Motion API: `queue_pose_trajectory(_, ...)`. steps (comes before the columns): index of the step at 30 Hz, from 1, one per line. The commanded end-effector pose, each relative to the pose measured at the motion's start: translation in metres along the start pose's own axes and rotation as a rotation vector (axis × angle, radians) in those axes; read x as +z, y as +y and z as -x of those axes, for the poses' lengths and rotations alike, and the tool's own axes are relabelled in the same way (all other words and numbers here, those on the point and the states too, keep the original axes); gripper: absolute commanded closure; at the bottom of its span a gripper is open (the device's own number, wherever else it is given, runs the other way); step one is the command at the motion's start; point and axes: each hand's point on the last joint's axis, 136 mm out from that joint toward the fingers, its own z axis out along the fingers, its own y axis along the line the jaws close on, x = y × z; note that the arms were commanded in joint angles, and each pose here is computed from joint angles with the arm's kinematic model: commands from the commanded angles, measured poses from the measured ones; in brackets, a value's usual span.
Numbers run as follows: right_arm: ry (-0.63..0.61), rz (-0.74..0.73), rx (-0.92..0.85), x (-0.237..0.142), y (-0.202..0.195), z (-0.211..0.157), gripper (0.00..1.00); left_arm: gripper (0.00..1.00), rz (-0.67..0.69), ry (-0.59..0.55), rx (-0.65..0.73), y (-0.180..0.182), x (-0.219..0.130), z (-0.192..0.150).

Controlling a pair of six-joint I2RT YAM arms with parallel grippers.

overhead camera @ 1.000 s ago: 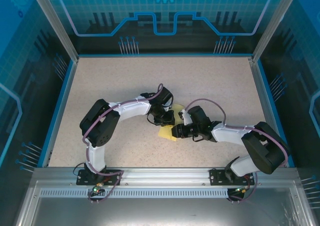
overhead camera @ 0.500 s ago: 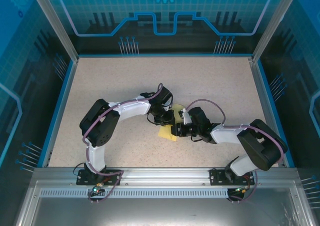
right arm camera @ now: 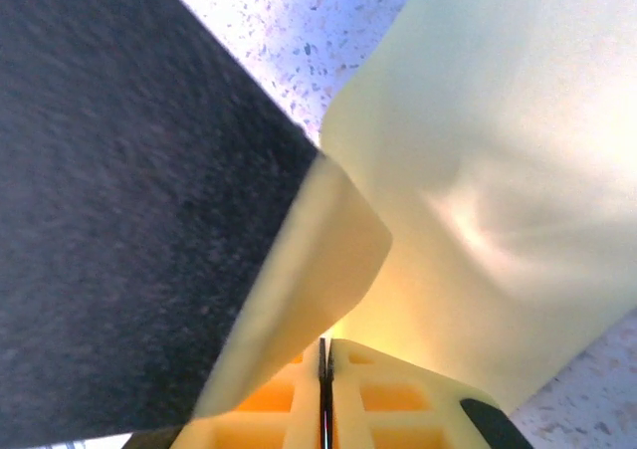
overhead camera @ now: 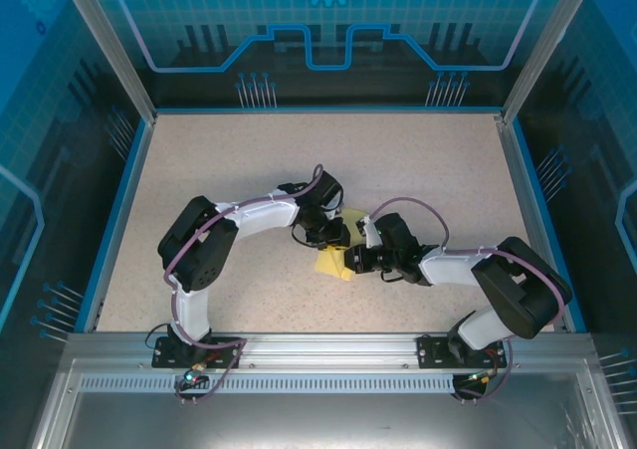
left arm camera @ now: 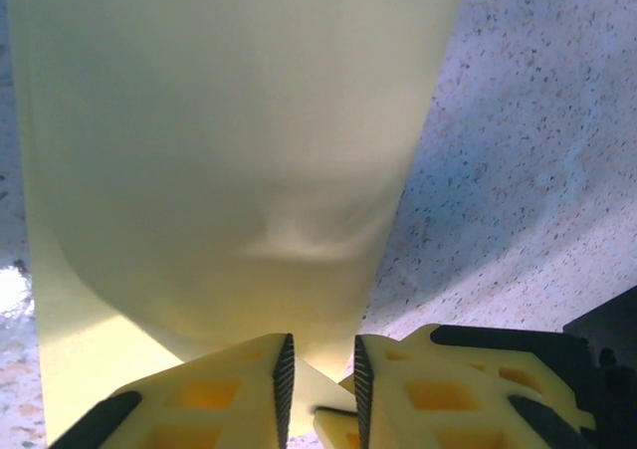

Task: Fold a paper plane with a square sheet of paper (pick it up from the middle)
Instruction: Fold the triangle a second time at the center of the table.

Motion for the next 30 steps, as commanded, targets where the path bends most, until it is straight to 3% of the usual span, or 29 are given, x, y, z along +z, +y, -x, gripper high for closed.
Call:
queue_pose_trajectory(1,-0.005,-0.012,-0.052,-0.005,0.004,0.007,0.91,0.7,-0.029,-0.022,0.031,-0.01,-0.02,0.004)
queue_pose_trajectory(9,0.007,-0.012,-0.058,-0.009,0.001,0.008,0.9,0.58,-0.035,-0.083,0.047,-0.01,-0.04,0.027)
queue_pose_trajectory(30,0.04,-0.006,-0.106,-0.011,0.007,0.018,0.89,0.61,0.036,0.004,0.139,0.013,-0.003,0.065)
